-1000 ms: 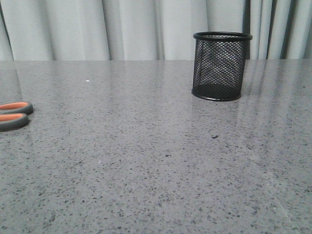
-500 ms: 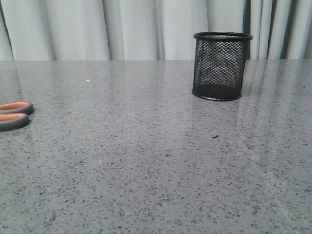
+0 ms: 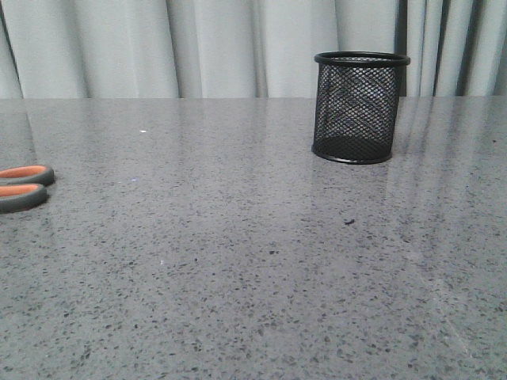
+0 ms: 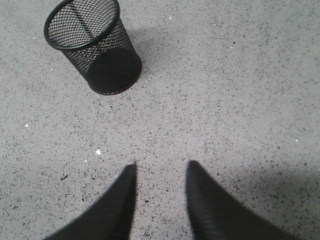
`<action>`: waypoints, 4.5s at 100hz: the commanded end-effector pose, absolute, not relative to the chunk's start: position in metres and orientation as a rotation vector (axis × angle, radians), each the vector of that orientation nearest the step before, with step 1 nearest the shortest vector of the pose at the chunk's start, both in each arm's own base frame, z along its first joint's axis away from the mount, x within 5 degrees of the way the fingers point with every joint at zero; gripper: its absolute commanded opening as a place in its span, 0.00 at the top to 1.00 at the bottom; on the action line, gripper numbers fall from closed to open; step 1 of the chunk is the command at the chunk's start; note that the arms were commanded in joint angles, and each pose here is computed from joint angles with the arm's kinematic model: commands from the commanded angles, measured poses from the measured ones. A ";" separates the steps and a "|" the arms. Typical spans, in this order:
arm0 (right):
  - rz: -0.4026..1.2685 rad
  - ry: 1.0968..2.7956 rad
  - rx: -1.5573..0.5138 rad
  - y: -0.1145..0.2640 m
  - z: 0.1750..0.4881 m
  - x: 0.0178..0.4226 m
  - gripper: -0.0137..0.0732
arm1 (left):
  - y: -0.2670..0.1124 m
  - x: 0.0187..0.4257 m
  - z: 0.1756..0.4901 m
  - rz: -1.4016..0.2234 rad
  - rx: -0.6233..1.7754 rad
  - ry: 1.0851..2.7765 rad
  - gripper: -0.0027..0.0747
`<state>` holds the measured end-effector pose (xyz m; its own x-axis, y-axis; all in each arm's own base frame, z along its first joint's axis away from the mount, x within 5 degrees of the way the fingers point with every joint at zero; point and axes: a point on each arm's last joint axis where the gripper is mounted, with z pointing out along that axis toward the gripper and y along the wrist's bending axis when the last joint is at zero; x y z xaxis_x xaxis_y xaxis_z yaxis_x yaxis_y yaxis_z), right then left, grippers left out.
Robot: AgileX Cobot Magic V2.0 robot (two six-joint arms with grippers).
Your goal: Put scissors into bucket
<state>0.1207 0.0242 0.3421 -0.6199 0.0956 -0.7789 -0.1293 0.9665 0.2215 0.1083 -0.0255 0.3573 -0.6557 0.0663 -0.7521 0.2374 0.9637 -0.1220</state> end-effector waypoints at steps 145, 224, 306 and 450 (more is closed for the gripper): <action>0.278 2.204 -0.131 0.025 0.356 0.127 0.41 | -0.042 0.293 0.303 -0.072 1.921 2.178 0.56; 0.279 2.208 -0.134 0.025 0.356 0.127 0.41 | -0.045 0.309 0.272 -0.158 1.973 2.240 0.56; 0.284 2.232 -0.143 0.026 0.354 0.126 0.41 | -0.041 0.298 0.293 -0.062 1.951 2.214 0.56; 0.317 2.224 -0.211 0.034 0.355 0.124 0.40 | -0.045 0.302 0.265 -0.166 1.974 2.216 0.72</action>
